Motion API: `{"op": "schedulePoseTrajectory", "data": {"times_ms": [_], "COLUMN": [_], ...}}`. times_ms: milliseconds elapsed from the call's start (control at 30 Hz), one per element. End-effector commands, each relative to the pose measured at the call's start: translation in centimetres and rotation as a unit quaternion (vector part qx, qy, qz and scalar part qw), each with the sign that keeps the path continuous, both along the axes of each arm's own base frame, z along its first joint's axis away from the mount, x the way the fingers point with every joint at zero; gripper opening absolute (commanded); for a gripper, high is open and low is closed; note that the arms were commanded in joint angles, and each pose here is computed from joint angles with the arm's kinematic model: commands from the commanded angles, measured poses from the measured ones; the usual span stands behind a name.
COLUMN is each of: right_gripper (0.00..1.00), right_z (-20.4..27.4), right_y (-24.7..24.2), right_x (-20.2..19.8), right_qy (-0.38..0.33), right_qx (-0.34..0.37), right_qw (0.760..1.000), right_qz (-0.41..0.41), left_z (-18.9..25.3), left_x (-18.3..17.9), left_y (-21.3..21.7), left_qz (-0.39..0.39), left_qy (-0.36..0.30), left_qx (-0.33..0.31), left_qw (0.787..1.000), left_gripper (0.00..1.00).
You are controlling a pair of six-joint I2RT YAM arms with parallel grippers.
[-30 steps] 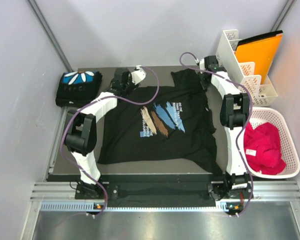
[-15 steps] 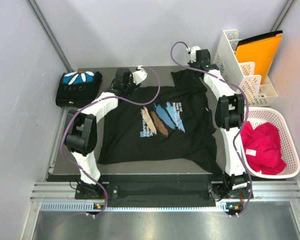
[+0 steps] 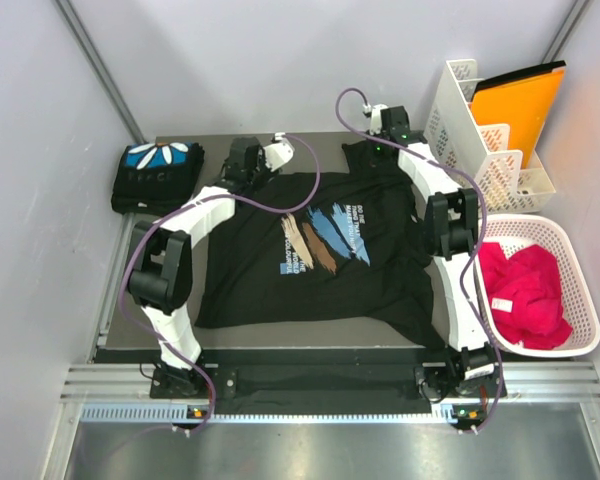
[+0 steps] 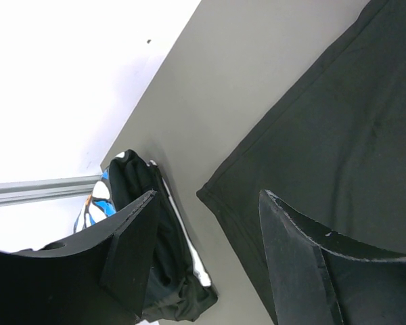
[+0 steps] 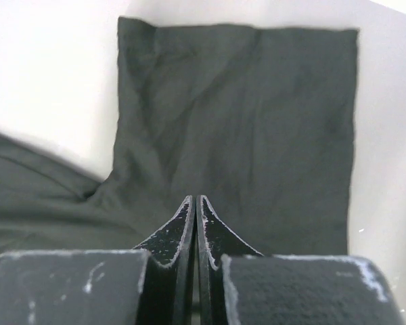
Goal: Fold and stack the t-shirts
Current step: Flatten the tshirt out
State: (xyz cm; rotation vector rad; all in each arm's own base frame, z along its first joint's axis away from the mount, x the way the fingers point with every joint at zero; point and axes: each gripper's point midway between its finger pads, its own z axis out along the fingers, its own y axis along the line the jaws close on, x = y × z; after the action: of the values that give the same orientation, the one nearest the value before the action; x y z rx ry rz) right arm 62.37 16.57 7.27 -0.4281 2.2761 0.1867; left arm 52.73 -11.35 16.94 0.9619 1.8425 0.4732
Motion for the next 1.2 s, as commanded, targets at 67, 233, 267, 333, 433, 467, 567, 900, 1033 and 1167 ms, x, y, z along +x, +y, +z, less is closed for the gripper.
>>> {"op": "schedulePoseTrajectory", "data": {"times_ms": [67,233,267,333,433,467,567,900,1033,1167], "right_gripper": [0.0,0.0,0.0,0.0,0.0,0.0,0.0,0.02,0.03,0.01], "right_z": [1.2,0.5,0.0,-0.5,-1.2,-1.7,-1.9,-2.3,-1.5,-1.2], "right_y": [1.4,2.0,2.0,2.2,2.2,2.3,2.2,0.7,0.5,0.0], "right_x": [-1.5,-1.8,-2.0,-2.3,-2.7,-2.8,-2.6,-0.7,0.8,2.0], "right_qy": [0.025,0.041,0.048,0.057,0.07,0.075,0.074,0.069,0.059,0.046], "right_qx": [0.051,0.071,0.072,0.077,0.085,0.087,0.087,0.132,0.197,0.224], "right_qw": [0.998,0.997,0.996,0.995,0.994,0.993,0.993,0.988,0.976,0.971], "right_qz": [0.0,0.0,0.0,0.003,0.0,0.0,-0.004,-0.051,-0.071,-0.073], "left_z": [4.6,4.4,4.5,4.7,4.9,4.9,5.1,6.2,6.7,7.1], "left_x": [0.0,0.1,0.0,0.1,0.1,0.0,0.0,-0.2,-0.1,0.1], "left_y": [0.0,-0.2,-0.3,-0.3,-0.4,-0.4,-0.6,-1.3,-2.0,-3.0], "left_qz": [0.001,0.0,-0.001,-0.001,-0.003,-0.003,-0.007,-0.018,-0.03,-0.04], "left_qy": [-0.057,-0.055,-0.056,-0.059,-0.06,-0.06,-0.061,-0.073,-0.084,-0.091], "left_qx": [-0.01,-0.012,-0.013,-0.013,-0.013,-0.014,-0.009,-0.002,0.001,0.001], "left_qw": [0.998,0.998,0.998,0.998,0.998,0.998,0.998,0.997,0.996,0.995], "left_gripper": [0.65,0.65,0.65,0.65,0.65,0.65,0.65,0.65,0.65,0.65]}}
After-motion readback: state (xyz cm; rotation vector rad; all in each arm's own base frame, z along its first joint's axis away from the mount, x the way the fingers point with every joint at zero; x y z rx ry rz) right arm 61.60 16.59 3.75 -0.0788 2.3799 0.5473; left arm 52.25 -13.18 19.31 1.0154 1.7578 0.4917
